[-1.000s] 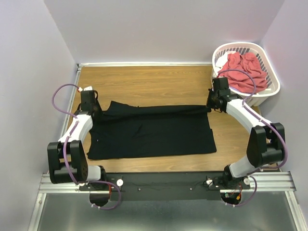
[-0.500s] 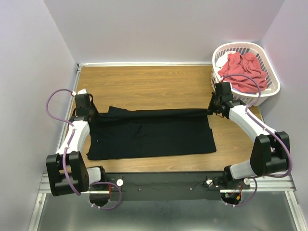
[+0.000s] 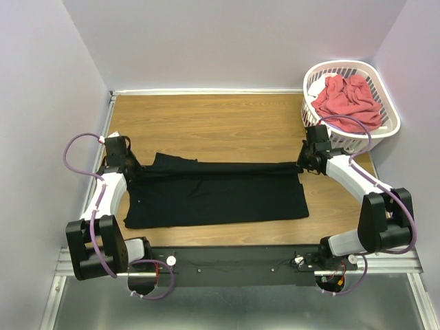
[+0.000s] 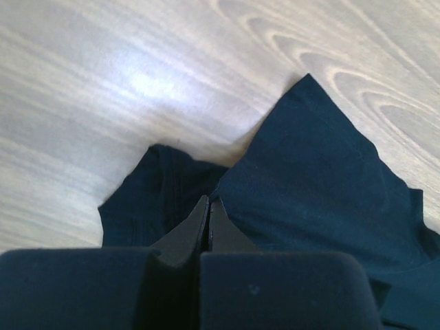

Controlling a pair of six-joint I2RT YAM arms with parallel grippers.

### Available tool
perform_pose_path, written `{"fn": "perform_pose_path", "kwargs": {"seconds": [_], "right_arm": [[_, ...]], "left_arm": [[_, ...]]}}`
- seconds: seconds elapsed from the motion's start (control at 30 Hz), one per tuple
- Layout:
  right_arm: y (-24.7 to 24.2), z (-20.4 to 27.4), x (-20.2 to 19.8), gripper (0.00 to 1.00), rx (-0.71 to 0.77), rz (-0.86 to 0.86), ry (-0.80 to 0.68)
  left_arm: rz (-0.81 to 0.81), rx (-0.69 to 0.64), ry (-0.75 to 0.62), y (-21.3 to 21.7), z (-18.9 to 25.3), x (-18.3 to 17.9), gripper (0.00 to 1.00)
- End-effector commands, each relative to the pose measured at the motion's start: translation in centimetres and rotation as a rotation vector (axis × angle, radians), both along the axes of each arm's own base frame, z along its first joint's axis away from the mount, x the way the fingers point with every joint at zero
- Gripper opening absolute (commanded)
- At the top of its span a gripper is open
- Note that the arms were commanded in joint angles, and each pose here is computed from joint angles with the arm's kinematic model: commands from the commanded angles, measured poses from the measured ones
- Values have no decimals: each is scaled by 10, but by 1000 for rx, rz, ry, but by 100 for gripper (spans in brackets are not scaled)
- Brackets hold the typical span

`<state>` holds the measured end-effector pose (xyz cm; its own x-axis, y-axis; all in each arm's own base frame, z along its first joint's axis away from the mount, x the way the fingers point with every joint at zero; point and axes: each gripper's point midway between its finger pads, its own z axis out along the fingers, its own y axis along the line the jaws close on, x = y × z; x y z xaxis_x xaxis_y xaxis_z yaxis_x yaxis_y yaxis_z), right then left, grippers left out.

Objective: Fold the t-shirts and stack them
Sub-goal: Fold the tshirt

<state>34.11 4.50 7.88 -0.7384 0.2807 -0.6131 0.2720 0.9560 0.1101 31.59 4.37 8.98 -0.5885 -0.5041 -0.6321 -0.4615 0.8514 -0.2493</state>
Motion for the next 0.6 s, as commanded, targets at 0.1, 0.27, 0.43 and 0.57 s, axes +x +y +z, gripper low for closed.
{"fn": "perform_pose_path", "kwargs": {"seconds": [0.1, 0.27, 0.43, 0.57], "right_arm": [[-14, -12, -10, 1, -13, -71, 26], [-15, -19, -11, 1, -22, -73, 46], [-13, -26, -13, 1, -24, -45, 74], [-11, -39, -16, 2, -24, -27, 112]], "left_arm": [[122, -14, 20, 16, -2, -17, 0], [116, -65, 38, 9, -17, -21, 0], [110, -129, 47, -2, -29, -23, 0], [124, -159, 43, -6, -34, -25, 0]]}}
